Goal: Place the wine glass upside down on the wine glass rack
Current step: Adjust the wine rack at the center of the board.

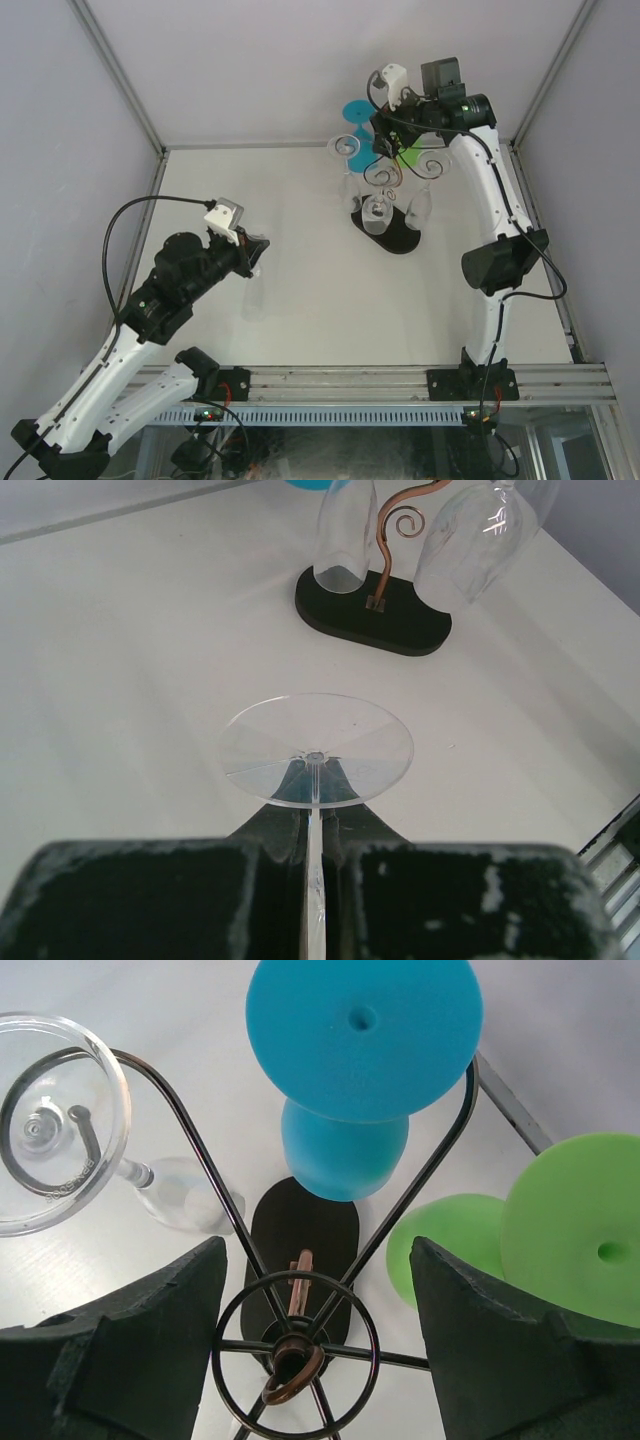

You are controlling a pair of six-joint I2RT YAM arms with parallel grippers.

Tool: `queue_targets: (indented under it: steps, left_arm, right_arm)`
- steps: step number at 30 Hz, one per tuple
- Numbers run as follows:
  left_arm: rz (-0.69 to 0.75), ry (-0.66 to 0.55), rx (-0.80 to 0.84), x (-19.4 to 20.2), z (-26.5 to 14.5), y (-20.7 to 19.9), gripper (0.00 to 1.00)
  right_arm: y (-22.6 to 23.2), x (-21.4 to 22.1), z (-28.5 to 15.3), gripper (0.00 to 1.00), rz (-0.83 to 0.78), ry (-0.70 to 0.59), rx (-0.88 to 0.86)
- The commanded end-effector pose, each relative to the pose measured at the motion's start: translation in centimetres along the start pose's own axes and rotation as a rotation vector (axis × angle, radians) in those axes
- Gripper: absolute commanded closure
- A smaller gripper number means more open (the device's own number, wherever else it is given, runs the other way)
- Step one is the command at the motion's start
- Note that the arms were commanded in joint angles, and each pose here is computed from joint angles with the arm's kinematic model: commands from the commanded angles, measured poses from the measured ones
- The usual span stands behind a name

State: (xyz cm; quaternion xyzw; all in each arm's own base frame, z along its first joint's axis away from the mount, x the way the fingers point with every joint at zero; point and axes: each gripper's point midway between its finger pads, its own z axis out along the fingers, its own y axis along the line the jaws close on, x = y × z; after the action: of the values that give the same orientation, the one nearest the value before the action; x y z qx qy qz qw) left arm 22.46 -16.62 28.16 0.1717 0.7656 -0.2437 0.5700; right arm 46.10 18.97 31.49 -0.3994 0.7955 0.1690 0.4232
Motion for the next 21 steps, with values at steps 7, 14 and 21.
queue_targets:
  steps: [7,14,21]
  left_arm:
    - [-0.018,-0.030,0.024,-0.56,0.28,-0.34,1.00]
    - [-0.020,-0.032,0.025,-0.60,0.28,-0.36,1.00]
    - [-0.021,-0.032,0.026,-0.59,0.25,-0.35,1.00]
  right_arm:
    - [-0.40,-0.71,0.14,0.43,-0.031,0.013,0.070]
    - [-0.52,-1.17,0.11,0.62,-0.005,0.014,0.121]
    - [-0.42,-1.60,0.04,0.73,0.053,0.011,0.173]
